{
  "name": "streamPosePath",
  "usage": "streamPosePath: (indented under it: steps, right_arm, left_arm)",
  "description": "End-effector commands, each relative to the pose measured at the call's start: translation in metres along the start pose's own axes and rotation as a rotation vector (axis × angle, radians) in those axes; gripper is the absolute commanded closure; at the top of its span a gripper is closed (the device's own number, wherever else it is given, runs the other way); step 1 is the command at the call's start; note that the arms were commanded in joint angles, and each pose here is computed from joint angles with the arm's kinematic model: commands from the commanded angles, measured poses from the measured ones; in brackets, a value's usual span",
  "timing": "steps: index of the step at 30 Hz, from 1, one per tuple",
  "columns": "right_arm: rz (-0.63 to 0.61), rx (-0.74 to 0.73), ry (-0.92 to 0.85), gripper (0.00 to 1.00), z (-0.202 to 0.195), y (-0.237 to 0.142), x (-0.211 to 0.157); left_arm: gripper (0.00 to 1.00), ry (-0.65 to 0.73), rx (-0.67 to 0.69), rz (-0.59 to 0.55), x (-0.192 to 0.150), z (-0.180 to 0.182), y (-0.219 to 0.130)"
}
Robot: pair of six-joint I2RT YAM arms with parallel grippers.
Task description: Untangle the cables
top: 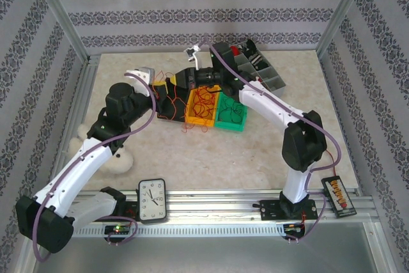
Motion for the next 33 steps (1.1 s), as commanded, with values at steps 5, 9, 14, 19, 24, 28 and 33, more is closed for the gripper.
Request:
streamPosePath:
  steps: [5,9,14,19,24,28,33]
  right_arm:
    - [0.052,0.056,0.092,1.00,0.001,-0.011,-0.022]
    - [0.060,0.049,0.125,1.00,-0.005,-0.014,-0.031]
    - [0.055,0.058,0.137,1.00,-0.004,-0.016,-0.032]
    - [0.058,0.078,0.148,1.00,-0.002,-0.017,-0.030]
    - [0.047,0.093,0.163,1.00,0.000,-0.019,-0.028]
    - [0.037,0.114,0.172,1.00,0.001,-0.018,-0.025]
    - [0.041,0.126,0.187,1.00,-0.001,-0.018,-0.028]
  left_arm:
    - [0.86,-0.125,-0.205,0.158,-0.053,-0.018,0.017]
    - [0.75,-0.137,-0.214,0.144,-0.057,-0.019,0.018]
    - [0.66,-0.122,-0.206,0.154,-0.062,-0.017,0.021]
    - [0.61,-0.117,-0.171,0.146,-0.069,-0.009,0.027]
    - [0.61,-0.142,-0.191,0.154,-0.074,-0.010,0.034]
    - [0.63,-0.168,-0.197,0.163,-0.081,-0.010,0.041]
    - [0.84,-0.180,-0.160,0.124,-0.077,-0.004,0.045]
Point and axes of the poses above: each hand's point on the last joint's axis, 136 mm out from that joint toward the fingers, its own y axis out along the fingers, its own z axis along the line the jaws close on, x = y × z, the point moved 3 cm from there along -y, back along the fingers, and after that the axes turned 5 degrees about y, right-handed, at the moved point
